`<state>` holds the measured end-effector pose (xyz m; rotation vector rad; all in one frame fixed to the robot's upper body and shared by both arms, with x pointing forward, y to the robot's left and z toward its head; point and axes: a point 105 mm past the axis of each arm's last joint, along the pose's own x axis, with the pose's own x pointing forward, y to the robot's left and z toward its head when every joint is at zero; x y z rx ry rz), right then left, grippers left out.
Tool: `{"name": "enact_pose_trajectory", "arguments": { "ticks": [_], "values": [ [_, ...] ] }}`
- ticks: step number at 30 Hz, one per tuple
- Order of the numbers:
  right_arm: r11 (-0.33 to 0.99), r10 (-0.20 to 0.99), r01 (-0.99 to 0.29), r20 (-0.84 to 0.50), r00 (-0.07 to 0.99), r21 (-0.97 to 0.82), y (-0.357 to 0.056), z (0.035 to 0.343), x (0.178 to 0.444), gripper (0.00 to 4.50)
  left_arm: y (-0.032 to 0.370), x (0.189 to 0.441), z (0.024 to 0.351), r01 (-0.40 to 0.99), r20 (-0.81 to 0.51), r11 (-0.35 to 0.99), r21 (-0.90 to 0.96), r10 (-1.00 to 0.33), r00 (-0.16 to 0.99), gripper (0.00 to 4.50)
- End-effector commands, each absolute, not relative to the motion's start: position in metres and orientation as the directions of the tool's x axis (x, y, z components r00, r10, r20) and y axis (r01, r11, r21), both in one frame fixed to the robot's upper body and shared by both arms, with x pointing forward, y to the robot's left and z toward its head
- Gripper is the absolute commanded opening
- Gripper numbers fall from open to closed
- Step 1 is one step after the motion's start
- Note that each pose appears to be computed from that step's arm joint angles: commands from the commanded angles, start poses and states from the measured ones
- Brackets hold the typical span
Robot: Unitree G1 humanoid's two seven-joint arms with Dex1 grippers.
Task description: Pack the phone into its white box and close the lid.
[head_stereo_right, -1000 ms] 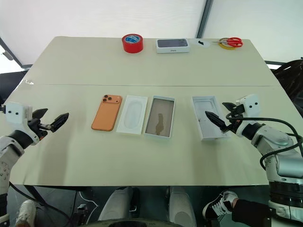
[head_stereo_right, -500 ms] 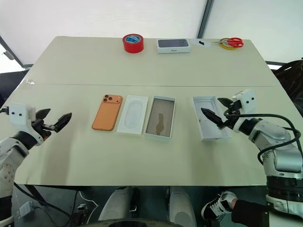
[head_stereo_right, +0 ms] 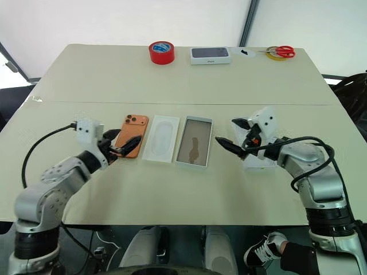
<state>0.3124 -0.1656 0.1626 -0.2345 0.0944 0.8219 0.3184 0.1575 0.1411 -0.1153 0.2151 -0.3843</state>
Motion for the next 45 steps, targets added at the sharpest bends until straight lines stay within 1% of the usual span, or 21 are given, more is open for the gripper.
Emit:
{"name": "enact_pose_trajectory", "arguments": {
  "ticks": [1, 6, 8, 18, 23, 25, 27, 30, 31, 33, 34, 36, 38, 42, 45],
  "values": [
    [0.629, 0.739, -0.752, -0.149, 0.657, -0.197, -0.15, 0.173, 0.306, 4.48, 0.145, 0.327, 0.141, 0.347, -0.266, 0.903, -0.252, -0.409, 0.873, 4.5],
    [0.618, 0.746, -0.762, -0.162, 0.646, -0.195, -0.147, 0.17, 0.305, 4.48, 0.129, 0.328, 0.13, 0.336, -0.395, 0.892, -0.302, -0.438, 0.808, 4.5],
    [0.617, 0.746, -0.762, -0.164, 0.646, -0.196, -0.146, 0.169, 0.305, 4.48, 0.123, 0.328, 0.127, 0.329, -0.425, 0.886, -0.327, -0.449, 0.786, 4.5],
    [0.611, 0.75, -0.766, -0.166, 0.641, -0.199, -0.145, 0.167, 0.303, 4.48, 0.112, 0.331, 0.122, 0.284, -0.476, 0.873, -0.396, -0.46, 0.75, 4.5],
    [0.582, 0.769, -0.788, -0.18, 0.614, -0.201, -0.139, 0.168, 0.3, 4.48, 0.111, 0.337, 0.116, 0.234, -0.497, 0.87, -0.433, -0.448, 0.743, 4.5],
    [0.566, 0.776, -0.8, -0.198, 0.598, -0.199, -0.137, 0.168, 0.298, 4.5, 0.112, 0.338, 0.115, 0.22, -0.503, 0.869, -0.443, -0.444, 0.742, 3.98],
    [0.526, 0.793, -0.829, -0.243, 0.559, -0.19, -0.132, 0.166, 0.293, 4.5, 0.112, 0.338, 0.115, 0.213, -0.502, 0.864, -0.457, -0.448, 0.74, 3.17],
    [0.475, 0.806, -0.863, -0.308, 0.505, -0.173, -0.124, 0.163, 0.286, 4.5, 0.113, 0.339, 0.115, 0.205, -0.502, 0.862, -0.465, -0.446, 0.741, 1.7],
    [0.455, 0.806, -0.874, -0.338, 0.485, -0.171, -0.121, 0.161, 0.284, 4.5, 0.114, 0.339, 0.115, 0.202, -0.503, 0.863, -0.464, -0.444, 0.742, 1.11],
    [0.415, 0.802, -0.893, -0.394, 0.449, -0.173, -0.114, 0.156, 0.281, 4.5, 0.116, 0.34, 0.115, 0.192, -0.505, 0.866, -0.462, -0.435, 0.746, 0.1],
    [0.399, 0.79, -0.901, -0.434, 0.433, -0.174, -0.111, 0.151, 0.279, 4.5, 0.117, 0.34, 0.115, 0.187, -0.505, 0.866, -0.463, -0.431, 0.748, 0.02],
    [0.344, 0.763, -0.925, -0.525, 0.377, -0.163, -0.103, 0.139, 0.274, 4.5, 0.118, 0.341, 0.116, 0.181, -0.502, 0.866, -0.467, -0.428, 0.752, 0.02],
    [0.325, 0.742, -0.936, -0.577, 0.342, -0.137, -0.097, 0.129, 0.272, 4.5, 0.119, 0.342, 0.117, 0.18, -0.497, 0.863, -0.472, -0.429, 0.754, 0.02],
    [0.332, 0.7, -0.934, -0.63, 0.337, -0.132, -0.085, 0.116, 0.281, 4.5, 0.119, 0.342, 0.12, 0.182, -0.485, 0.859, -0.479, -0.432, 0.76, 0.02],
    [0.342, 0.678, -0.93, -0.649, 0.344, -0.135, -0.081, 0.11, 0.286, 3.69, 0.121, 0.343, 0.123, 0.183, -0.47, 0.852, -0.491, -0.435, 0.768, 0.0]
  ]
}}
